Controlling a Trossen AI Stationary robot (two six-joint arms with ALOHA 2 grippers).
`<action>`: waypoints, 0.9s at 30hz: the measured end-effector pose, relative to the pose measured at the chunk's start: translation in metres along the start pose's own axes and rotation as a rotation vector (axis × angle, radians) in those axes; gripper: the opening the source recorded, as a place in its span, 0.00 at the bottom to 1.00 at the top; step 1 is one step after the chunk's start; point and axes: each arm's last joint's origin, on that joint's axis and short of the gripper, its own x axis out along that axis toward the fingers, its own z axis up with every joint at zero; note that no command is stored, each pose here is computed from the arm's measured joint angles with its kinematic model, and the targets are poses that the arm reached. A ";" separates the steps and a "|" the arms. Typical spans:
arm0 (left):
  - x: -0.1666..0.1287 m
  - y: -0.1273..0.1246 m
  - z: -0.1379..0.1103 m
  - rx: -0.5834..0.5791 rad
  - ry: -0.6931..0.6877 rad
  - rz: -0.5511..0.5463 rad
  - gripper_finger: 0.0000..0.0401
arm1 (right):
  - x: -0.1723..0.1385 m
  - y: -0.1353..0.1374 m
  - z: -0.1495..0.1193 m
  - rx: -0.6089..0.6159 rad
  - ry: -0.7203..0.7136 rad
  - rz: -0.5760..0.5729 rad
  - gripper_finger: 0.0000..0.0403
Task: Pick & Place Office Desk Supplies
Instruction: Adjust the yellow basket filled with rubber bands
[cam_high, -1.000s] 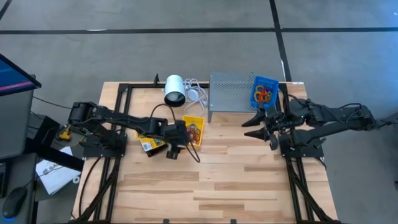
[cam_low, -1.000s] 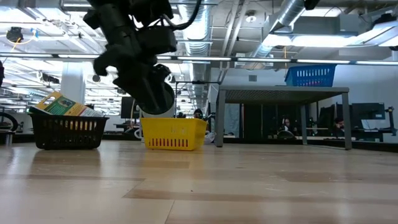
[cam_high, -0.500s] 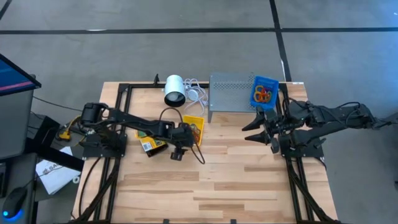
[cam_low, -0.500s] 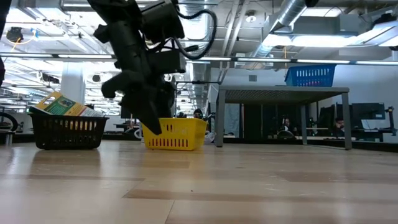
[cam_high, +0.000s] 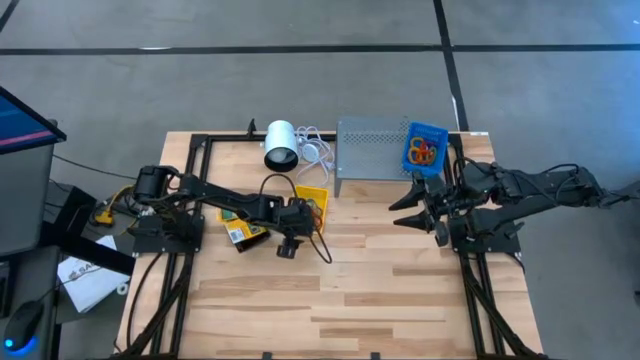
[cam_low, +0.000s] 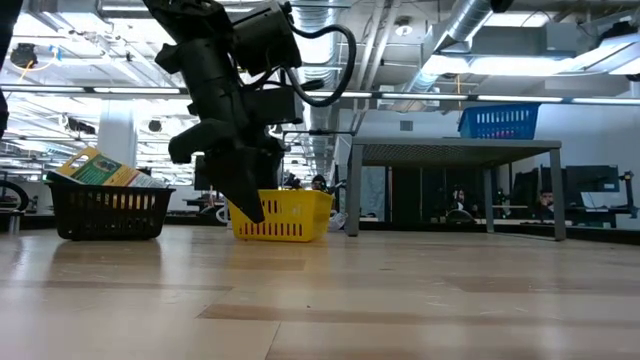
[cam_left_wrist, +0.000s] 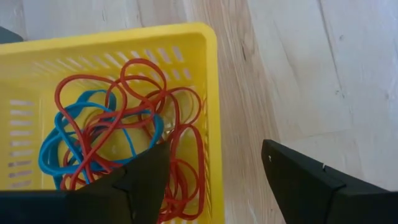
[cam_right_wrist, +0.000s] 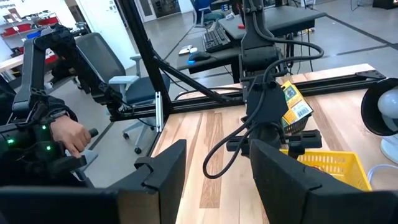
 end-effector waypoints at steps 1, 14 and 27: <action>0.000 0.000 0.000 -0.006 0.000 0.000 0.61 | 0.000 0.000 0.000 0.000 0.000 0.000 0.43; -0.001 -0.006 0.010 -0.072 -0.099 -0.062 0.49 | 0.005 -0.001 -0.001 0.020 0.013 -0.011 0.43; -0.002 -0.007 0.013 -0.098 -0.123 -0.046 0.22 | 0.012 -0.002 -0.004 0.029 0.034 -0.016 0.43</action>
